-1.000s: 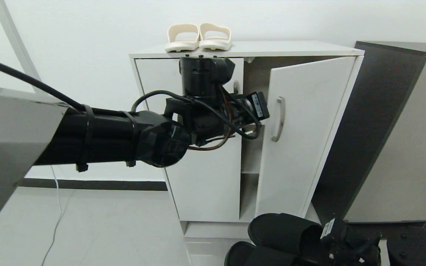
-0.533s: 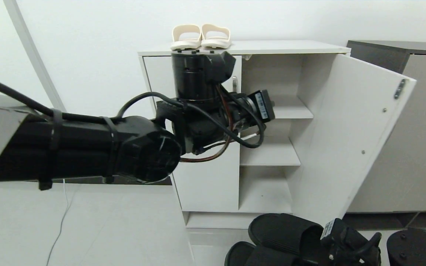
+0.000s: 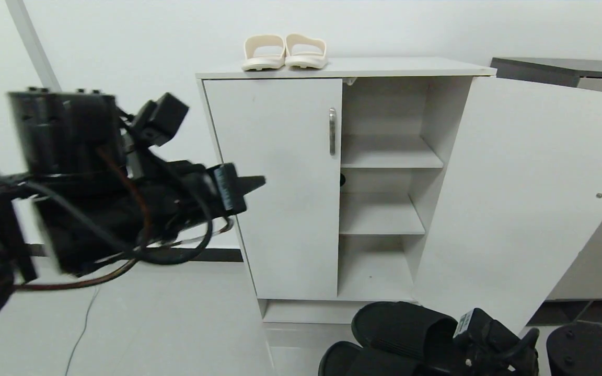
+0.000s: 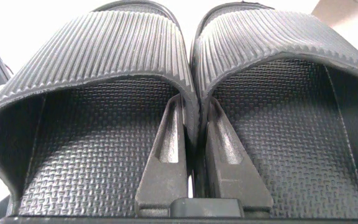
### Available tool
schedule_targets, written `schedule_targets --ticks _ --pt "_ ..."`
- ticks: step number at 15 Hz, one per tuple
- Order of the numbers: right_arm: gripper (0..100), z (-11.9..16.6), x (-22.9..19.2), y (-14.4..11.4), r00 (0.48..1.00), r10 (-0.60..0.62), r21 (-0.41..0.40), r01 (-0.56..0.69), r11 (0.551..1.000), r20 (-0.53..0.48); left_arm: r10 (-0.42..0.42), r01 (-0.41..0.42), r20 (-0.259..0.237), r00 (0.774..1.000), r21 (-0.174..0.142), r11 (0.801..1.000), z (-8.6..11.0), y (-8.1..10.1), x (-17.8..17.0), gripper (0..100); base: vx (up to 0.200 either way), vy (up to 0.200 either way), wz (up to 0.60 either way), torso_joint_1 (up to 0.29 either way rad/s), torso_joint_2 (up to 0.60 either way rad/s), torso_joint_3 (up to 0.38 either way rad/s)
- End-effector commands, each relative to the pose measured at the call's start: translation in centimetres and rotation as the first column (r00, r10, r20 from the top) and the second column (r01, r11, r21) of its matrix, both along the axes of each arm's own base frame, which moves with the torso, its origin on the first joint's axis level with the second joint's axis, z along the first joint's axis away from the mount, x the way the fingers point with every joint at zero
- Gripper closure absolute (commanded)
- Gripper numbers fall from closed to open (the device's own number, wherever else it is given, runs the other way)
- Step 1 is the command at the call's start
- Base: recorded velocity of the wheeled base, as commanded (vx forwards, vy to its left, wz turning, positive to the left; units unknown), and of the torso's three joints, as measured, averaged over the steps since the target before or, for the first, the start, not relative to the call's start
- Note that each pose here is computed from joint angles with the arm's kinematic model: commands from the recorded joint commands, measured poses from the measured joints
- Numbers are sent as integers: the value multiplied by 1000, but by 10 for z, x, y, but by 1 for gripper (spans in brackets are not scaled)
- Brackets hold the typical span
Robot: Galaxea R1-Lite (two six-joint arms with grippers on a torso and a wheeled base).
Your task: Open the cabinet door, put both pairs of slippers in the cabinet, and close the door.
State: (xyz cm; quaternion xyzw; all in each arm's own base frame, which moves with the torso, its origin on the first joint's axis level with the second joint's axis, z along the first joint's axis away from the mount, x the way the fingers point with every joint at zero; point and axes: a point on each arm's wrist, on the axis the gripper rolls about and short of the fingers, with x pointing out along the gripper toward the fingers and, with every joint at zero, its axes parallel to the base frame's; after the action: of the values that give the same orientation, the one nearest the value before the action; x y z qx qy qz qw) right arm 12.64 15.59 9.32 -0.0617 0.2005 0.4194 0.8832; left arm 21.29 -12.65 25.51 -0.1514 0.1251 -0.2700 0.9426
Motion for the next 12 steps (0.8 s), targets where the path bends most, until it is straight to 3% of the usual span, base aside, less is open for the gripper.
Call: schedule_targets --ticks 1,3,4,6,7,8,11,12 --pt "100 1 1 0 1000 -3 5 3 1000 5 115 -120 70 991 63 991 -20 66 -92 100 0 0 0 0 0 0" --pt "100 2 1 0 1000 -3 7 3 1000 8 213 -213 17 977 123 969 -43 87 -127 100 0 0 0 0 0 0" --pt "100 2 1 0 1000 -3 7 3 1000 8 237 -237 16 971 130 963 -53 97 -144 100 0 0 0 0 0 0" --pt "100 2 1 0 1000 -3 7 3 1000 8 263 -268 67 963 95 959 -60 109 -168 100 0 0 0 0 0 0" --pt "100 2 1 0 1000 -3 6 3 1000 7 304 -311 94 948 79 947 -65 115 -179 100 0 0 0 0 0 0" --pt "100 1 1 1 1000 -2 3 2 1000 2 397 -408 107 911 103 907 -82 124 -193 100 0 0 0 0 0 0" --pt "100 -1 3 2 1000 -4 -3 4 1000 -3 515 -547 190 836 196 814 -122 138 -221 100 0 0 0 0 0 0" --pt "100 -2 3 2 1000 -4 -6 4 1000 -6 552 -593 222 804 231 771 -134 139 -230 100 0 0 0 0 0 0"
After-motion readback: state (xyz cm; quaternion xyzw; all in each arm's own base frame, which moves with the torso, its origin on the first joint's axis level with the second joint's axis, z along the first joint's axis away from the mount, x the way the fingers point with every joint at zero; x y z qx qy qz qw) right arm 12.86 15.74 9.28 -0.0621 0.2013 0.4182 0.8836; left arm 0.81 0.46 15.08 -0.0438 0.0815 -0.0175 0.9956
